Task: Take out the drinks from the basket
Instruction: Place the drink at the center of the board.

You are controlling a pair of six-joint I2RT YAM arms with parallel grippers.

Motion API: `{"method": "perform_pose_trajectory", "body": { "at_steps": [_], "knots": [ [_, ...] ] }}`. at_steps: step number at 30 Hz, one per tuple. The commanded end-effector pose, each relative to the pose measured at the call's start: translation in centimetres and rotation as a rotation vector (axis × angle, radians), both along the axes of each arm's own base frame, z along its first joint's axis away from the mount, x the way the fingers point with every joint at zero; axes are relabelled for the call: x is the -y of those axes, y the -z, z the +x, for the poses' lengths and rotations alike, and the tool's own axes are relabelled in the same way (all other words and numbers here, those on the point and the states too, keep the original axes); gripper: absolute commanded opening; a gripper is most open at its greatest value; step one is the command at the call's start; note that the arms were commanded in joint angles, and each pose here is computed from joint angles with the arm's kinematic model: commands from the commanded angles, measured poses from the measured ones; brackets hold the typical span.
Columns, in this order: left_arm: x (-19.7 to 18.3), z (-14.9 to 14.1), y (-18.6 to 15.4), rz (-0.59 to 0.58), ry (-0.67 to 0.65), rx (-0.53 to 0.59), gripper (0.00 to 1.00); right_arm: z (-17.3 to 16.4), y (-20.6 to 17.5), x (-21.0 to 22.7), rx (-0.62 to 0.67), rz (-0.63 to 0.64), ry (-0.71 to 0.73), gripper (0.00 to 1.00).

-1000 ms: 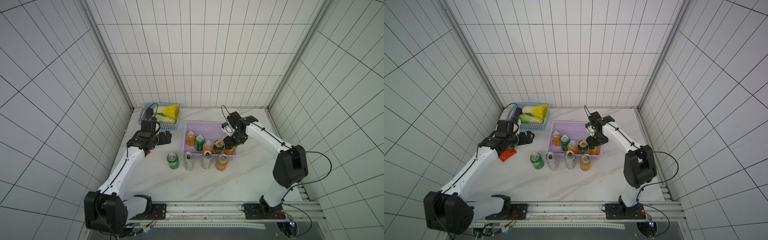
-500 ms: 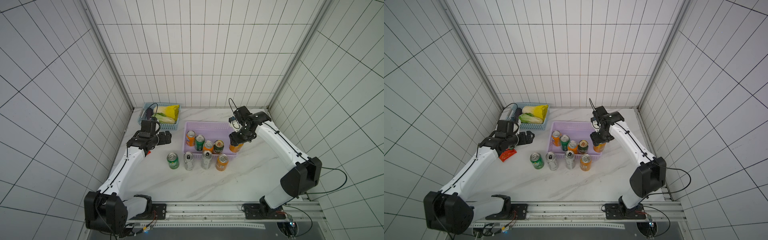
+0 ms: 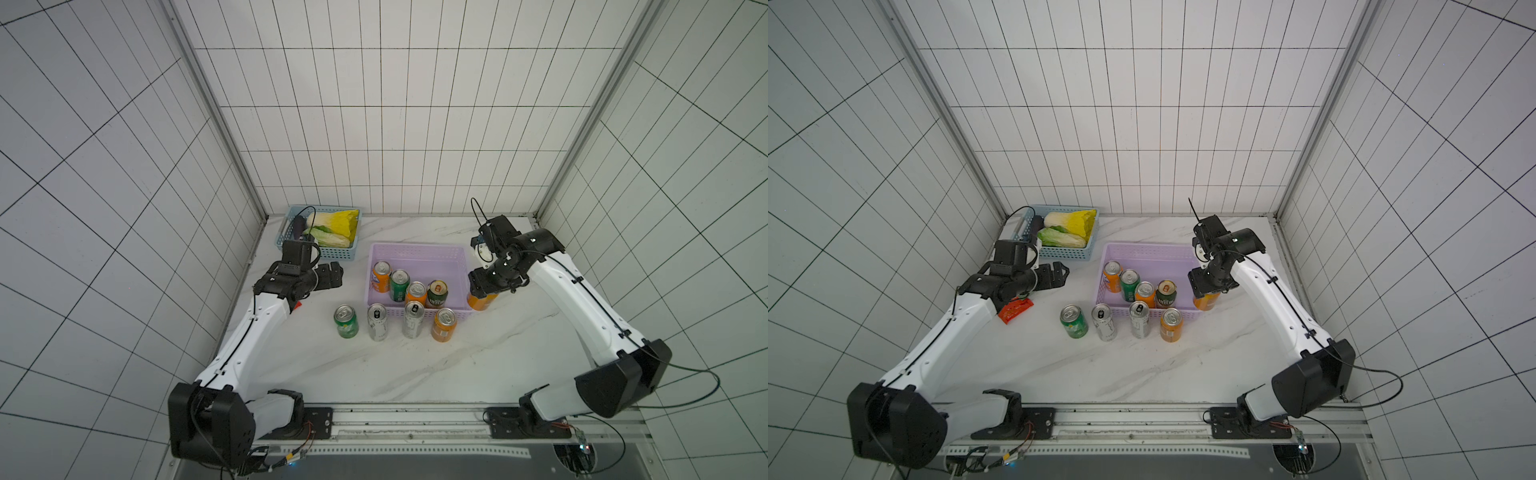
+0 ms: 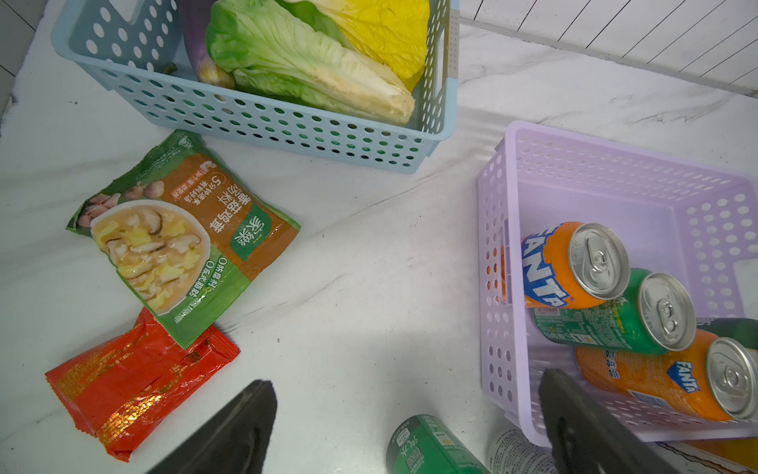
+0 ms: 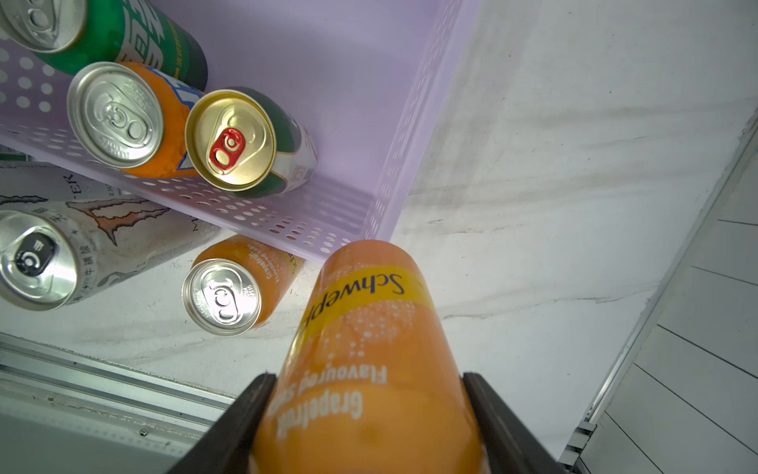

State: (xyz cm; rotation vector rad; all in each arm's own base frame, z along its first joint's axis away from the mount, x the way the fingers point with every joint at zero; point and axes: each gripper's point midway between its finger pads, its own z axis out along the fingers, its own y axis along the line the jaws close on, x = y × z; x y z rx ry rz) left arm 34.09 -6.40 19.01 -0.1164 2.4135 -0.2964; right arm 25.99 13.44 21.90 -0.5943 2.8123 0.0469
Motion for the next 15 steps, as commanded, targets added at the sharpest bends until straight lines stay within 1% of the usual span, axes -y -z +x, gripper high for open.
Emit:
{"method": "perform_pose_trajectory", "body": {
  "at_steps": [1, 6, 15],
  "knots": [
    [0.1, 0.3, -1.6, -0.012, 0.005, 0.039, 0.98, -1.1, 0.2, 0.8, 0.01, -0.003, 0.049, 0.67],
    [0.1, 0.3, -1.7, -0.016, 0.005, 0.041, 0.98, -2.3, 1.5, 1.1, -0.007, -0.012, 0.075, 0.67],
    [0.1, 0.3, -1.7, -0.016, 0.005, 0.041, 0.98, -3.4, 4.1, 0.4, -0.022, 0.004, 0.105, 0.67]
  ]
}}
